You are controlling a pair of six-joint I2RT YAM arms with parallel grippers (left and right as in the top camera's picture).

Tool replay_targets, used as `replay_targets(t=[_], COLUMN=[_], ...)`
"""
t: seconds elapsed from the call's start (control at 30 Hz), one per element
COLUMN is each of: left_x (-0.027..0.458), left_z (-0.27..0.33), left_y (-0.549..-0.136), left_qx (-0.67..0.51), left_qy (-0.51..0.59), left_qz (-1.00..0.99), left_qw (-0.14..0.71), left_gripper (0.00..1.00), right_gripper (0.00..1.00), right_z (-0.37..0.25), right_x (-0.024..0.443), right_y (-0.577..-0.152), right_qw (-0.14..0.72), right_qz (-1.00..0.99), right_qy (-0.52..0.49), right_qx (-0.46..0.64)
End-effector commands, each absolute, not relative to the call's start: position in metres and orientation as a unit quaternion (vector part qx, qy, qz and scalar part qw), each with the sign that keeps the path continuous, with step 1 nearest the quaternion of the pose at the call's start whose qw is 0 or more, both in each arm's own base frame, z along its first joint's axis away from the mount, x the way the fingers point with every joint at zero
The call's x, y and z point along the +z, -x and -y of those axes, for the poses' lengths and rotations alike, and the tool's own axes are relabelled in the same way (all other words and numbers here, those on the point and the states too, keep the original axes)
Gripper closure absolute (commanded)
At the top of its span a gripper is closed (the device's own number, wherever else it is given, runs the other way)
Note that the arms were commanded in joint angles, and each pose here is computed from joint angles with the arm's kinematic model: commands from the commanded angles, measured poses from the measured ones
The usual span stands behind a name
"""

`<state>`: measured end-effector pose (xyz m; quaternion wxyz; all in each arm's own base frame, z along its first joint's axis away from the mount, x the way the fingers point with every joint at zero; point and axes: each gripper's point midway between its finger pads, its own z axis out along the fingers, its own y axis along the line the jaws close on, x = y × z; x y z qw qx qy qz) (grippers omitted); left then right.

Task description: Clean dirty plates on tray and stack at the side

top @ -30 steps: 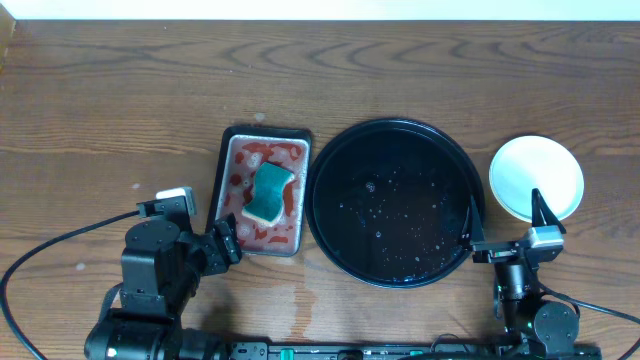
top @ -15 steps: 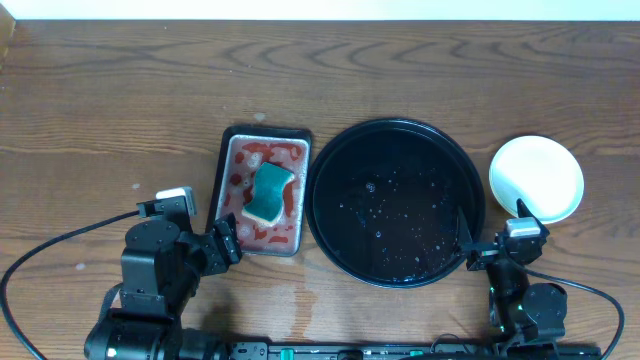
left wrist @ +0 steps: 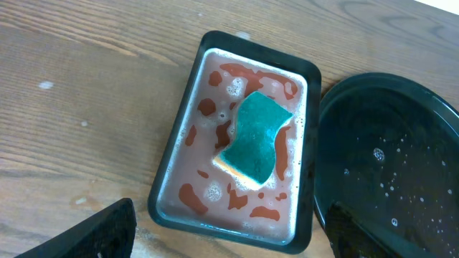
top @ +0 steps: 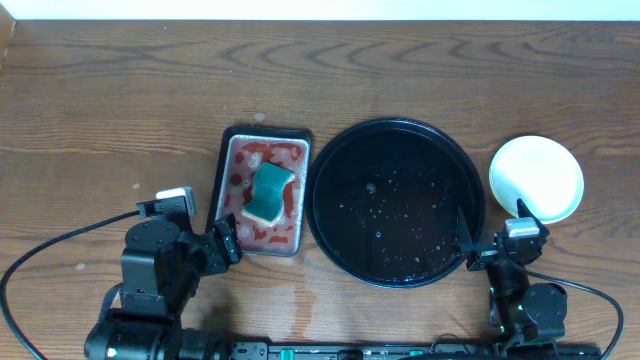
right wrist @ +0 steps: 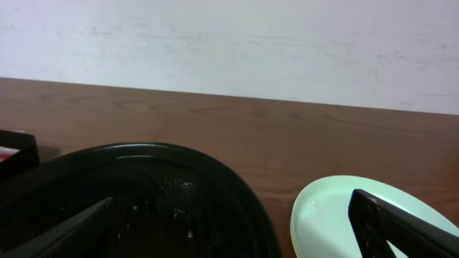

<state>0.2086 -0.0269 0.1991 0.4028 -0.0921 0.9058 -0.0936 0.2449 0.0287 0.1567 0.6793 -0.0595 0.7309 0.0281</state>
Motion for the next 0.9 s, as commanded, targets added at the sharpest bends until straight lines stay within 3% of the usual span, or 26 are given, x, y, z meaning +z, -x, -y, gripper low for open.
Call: replay_targets(t=[0.0,0.63,0.87], left_x=[0.195,0.196,0.177], left_z=[0.026,0.025,0.010], left_y=[-0.208,-0.207,-0.197], left_qx=[-0.088,-0.088,-0.066], left_qy=[0.091,0.091,0.111], left_qz=[-0.908,-0.907,-0.890], left_qw=[0.400,0.401,0.437], left_gripper=[0.15,0.15,0.15], right_gripper=[0.01,0.01,0.01], right_z=[-0.028,-0.028,-0.028], right_x=[0.157,0.157,0.157], right_y=[-0.245,-0.245,-0.245], right_qw=[0.680,0.680,0.680], right_qz=[-0.730,-0.730,-0.730], right_qy=[0.065,0.065,0.065], right_qx=[0.023,0.023,0.023])
